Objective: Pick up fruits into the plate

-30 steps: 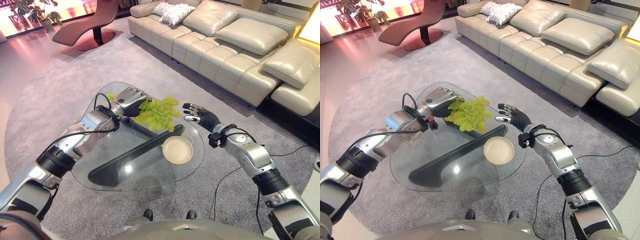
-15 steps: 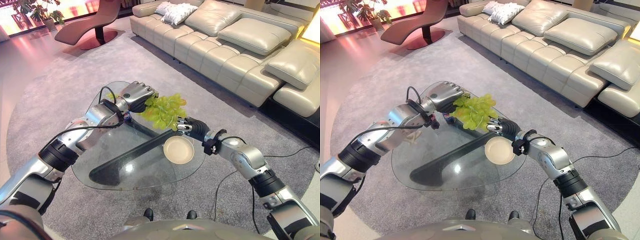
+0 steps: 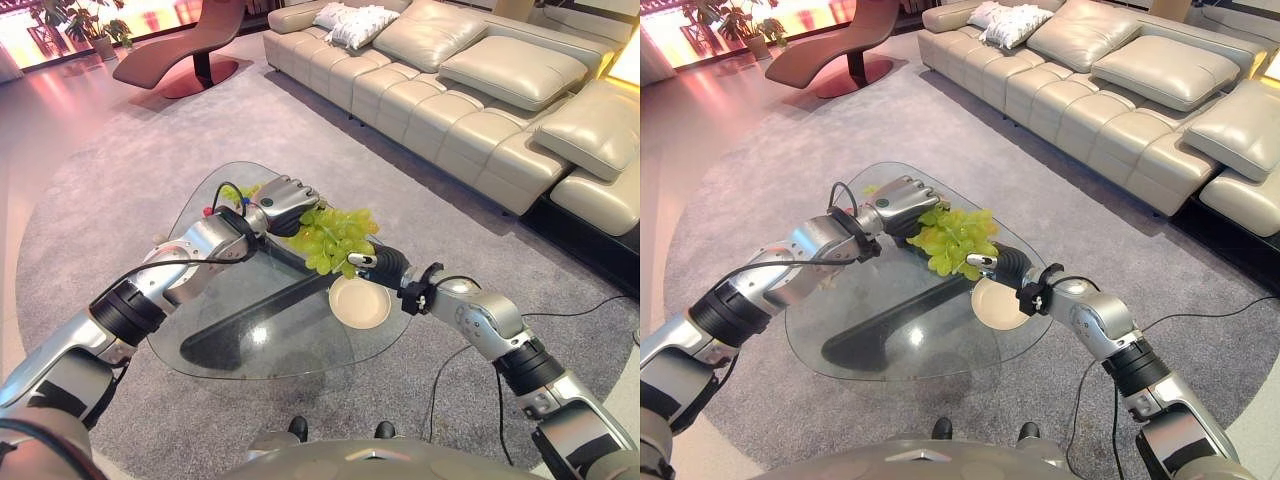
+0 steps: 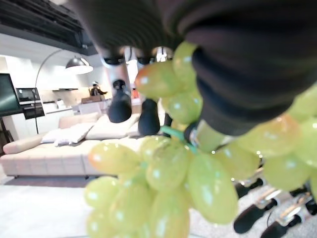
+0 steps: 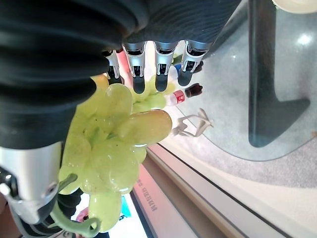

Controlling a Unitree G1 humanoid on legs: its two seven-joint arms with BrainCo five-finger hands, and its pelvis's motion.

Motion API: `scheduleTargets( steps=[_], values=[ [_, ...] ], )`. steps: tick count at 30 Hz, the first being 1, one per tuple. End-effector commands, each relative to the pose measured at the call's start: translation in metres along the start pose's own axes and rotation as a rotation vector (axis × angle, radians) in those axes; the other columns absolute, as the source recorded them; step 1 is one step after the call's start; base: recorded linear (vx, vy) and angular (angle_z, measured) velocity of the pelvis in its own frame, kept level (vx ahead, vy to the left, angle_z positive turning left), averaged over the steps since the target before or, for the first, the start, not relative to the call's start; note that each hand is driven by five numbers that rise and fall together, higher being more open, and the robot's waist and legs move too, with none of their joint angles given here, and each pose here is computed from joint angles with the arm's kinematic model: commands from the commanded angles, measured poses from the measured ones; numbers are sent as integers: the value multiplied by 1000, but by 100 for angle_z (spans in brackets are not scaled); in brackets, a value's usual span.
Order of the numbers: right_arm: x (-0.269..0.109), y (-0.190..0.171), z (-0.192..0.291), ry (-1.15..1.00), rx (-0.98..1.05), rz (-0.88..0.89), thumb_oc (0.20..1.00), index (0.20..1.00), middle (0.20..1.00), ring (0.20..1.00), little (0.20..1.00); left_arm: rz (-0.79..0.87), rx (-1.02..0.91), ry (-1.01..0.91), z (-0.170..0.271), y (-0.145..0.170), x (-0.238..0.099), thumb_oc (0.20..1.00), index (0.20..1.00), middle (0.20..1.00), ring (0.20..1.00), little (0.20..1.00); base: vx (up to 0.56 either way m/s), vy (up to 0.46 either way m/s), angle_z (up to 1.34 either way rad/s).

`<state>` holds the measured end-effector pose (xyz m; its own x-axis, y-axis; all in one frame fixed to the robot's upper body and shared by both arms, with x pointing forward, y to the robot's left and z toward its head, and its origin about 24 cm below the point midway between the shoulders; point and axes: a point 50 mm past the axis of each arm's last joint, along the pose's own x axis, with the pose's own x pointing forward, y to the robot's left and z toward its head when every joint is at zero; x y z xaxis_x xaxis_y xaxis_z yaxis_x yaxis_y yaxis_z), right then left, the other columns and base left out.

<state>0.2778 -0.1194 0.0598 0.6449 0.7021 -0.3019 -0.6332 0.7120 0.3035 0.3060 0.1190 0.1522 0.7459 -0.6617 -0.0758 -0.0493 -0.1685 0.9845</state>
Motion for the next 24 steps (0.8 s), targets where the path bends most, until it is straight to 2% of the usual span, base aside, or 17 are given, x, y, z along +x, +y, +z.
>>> scheduleTargets(
  steps=[1, 11, 24],
  values=[
    [17, 36, 41, -172, -14, 184, 1000, 1000, 1000, 1000, 1000, 83, 118, -41, 2, 33, 14, 200, 200, 200, 200, 200, 0, 0, 0],
    [11, 29, 37, -203, 42, 150, 1000, 1000, 1000, 1000, 1000, 24, 113, -72, 8, 15, 7, 200, 200, 200, 200, 200, 0, 0, 0],
    [20, 36, 34, -161, 57, 163, 1000, 1000, 1000, 1000, 1000, 77, 129, -89, 14, 25, 14, 200, 200, 200, 200, 200, 0, 0, 0]
  ],
)
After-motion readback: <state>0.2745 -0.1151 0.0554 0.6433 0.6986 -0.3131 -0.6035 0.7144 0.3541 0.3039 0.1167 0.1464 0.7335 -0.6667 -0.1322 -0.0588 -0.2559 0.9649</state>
